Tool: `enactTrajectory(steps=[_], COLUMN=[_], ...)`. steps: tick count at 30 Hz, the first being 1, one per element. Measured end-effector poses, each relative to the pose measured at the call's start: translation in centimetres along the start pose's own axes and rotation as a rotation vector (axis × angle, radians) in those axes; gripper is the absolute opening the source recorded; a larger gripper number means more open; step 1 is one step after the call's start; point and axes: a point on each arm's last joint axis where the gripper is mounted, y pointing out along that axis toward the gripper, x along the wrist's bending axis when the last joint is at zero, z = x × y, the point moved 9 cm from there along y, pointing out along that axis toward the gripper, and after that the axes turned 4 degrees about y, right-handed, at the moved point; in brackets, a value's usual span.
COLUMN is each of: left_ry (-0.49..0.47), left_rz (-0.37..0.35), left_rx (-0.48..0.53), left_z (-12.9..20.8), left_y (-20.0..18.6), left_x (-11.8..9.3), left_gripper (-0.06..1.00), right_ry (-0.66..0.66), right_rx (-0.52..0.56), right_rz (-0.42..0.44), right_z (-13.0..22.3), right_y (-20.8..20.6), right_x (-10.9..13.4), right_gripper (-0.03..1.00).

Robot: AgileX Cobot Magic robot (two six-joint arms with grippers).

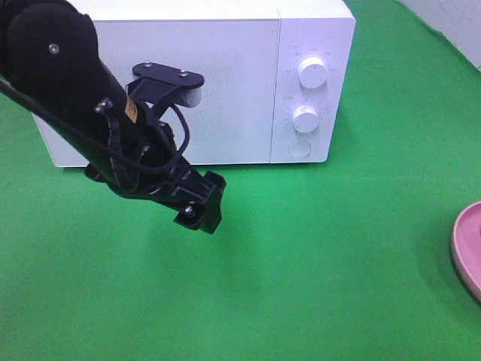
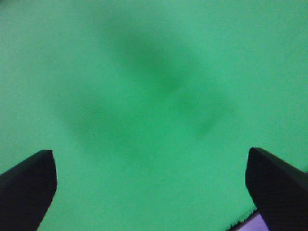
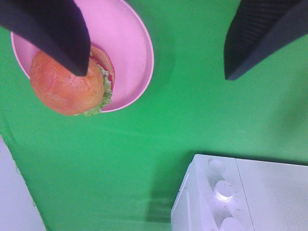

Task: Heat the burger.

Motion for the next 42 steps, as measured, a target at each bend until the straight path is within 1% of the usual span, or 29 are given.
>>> enactTrajectory(steps=[1,2,3,4,5,8,9,10,11,12,13,14,15,16,17,19,20,21,22,23,24,25,26,27,29,30,33,35,42], left_ry=[-0.006,-0.006,-0.023,-0.023,-0.047,-0.075,-0.096,-0.138,-0.138,-0.183,-0.183,-0.226,-0.226,-0.266,-0.266,-0.312,-0.312,-0.343,-0.343,-0.373,-0.373,-0.407,-0.424,-0.424,-0.469,-0.528,-0.574,-0.658,-0.696], left_rz=[0.006,0.006,0.011,0.011,0.01,0.003,-0.002,-0.012,-0.012,-0.018,-0.018,-0.016,-0.016,-0.009,-0.009,0.012,0.012,0.03,0.03,0.04,0.04,0.049,0.054,0.054,0.059,0.062,0.054,0.034,-0.008], left_rx=[0.054,0.054,0.102,0.102,0.15,0.18,0.192,0.213,0.213,0.231,0.231,0.248,0.248,0.269,0.269,0.295,0.295,0.314,0.314,0.34,0.34,0.366,0.377,0.377,0.386,0.375,0.357,0.326,0.262], left_z=[1.0,1.0,1.9,1.9,2.7,3.3,3.5,4.0,4.0,4.4,4.4,4.9,4.9,5.6,5.6,6.5,6.5,7.2,7.2,8.1,8.1,9.2,9.7,9.7,10.4,11.0,11.6,13.2,14.5], left_y=[-0.3,-0.3,-0.6,-0.6,-0.7,-0.9,-1.0,-1.1,-1.1,-1.4,-1.4,-1.6,-1.6,-1.9,-1.9,-2.4,-2.4,-2.8,-2.8,-3.2,-3.2,-3.8,-4.0,-4.0,-4.4,-5.0,-5.6,-7.1,-9.5], left_x=[-0.1,-0.1,0.1,0.1,0.7,1.6,2.3,3.7,3.7,5.1,5.1,6.3,6.3,7.7,7.7,9.3,9.3,10.2,10.2,11.3,11.3,12.6,13.1,13.1,14.2,15.3,16.4,17.4,17.1], left_gripper=[0.99,0.99,0.99,0.99,0.99,0.99,0.99,0.99,0.99,0.99,0.99,0.99,0.99,0.99,0.99,0.99,0.99,0.99,0.99,0.99,0.99,0.99,0.99,0.99,0.99,0.99,0.99,0.99,0.99], right_ry=[0.0,0.0,0.0,0.0,0.0,0.0,0.0,0.0,0.0,0.0,0.0,0.0,0.0,0.0,0.0,0.0,0.0,0.0,0.0,0.0,0.0,0.0,0.0,0.0,0.0,0.0,0.0,0.0,0.0], right_rx=[0.0,0.0,0.0,0.0,0.0,0.0,0.0,0.0,0.0,0.0,0.0,0.0,0.0,0.0,0.0,0.0,0.0,0.0,0.0,0.0,0.0,0.0,0.0,0.0,0.0,0.0,0.0,0.0,0.0], right_rz=[0.0,0.0,0.0,0.0,0.0,0.0,0.0,0.0,0.0,0.0,0.0,0.0,0.0,0.0,0.0,0.0,0.0,0.0,0.0,0.0,0.0,0.0,0.0,0.0,0.0,0.0,0.0,0.0,0.0], right_z=[0.0,0.0,0.0,0.0,0.0,0.0,0.0,0.0,0.0,0.0,0.0,0.0,0.0,0.0,0.0,0.0,0.0,0.0,0.0,0.0,0.0,0.0,0.0,0.0,0.0,0.0,0.0,0.0,0.0], right_y=[0.0,0.0,0.0,0.0,0.0,0.0,0.0,0.0,0.0,0.0,0.0,0.0,0.0,0.0,0.0,0.0,0.0,0.0,0.0,0.0,0.0,0.0,0.0,0.0,0.0,0.0,0.0,0.0,0.0], right_x=[0.0,0.0,0.0,0.0,0.0,0.0,0.0,0.0,0.0,0.0,0.0,0.0,0.0,0.0,0.0,0.0,0.0,0.0,0.0,0.0,0.0,0.0,0.0,0.0,0.0,0.0,0.0,0.0,0.0], right_gripper=[0.74,0.74,0.74,0.74,0.74,0.74,0.74,0.74,0.74,0.74,0.74,0.74,0.74,0.74,0.74,0.74,0.74,0.74,0.74,0.74,0.74,0.74,0.74,0.74,0.74,0.74,0.74,0.74,0.74])
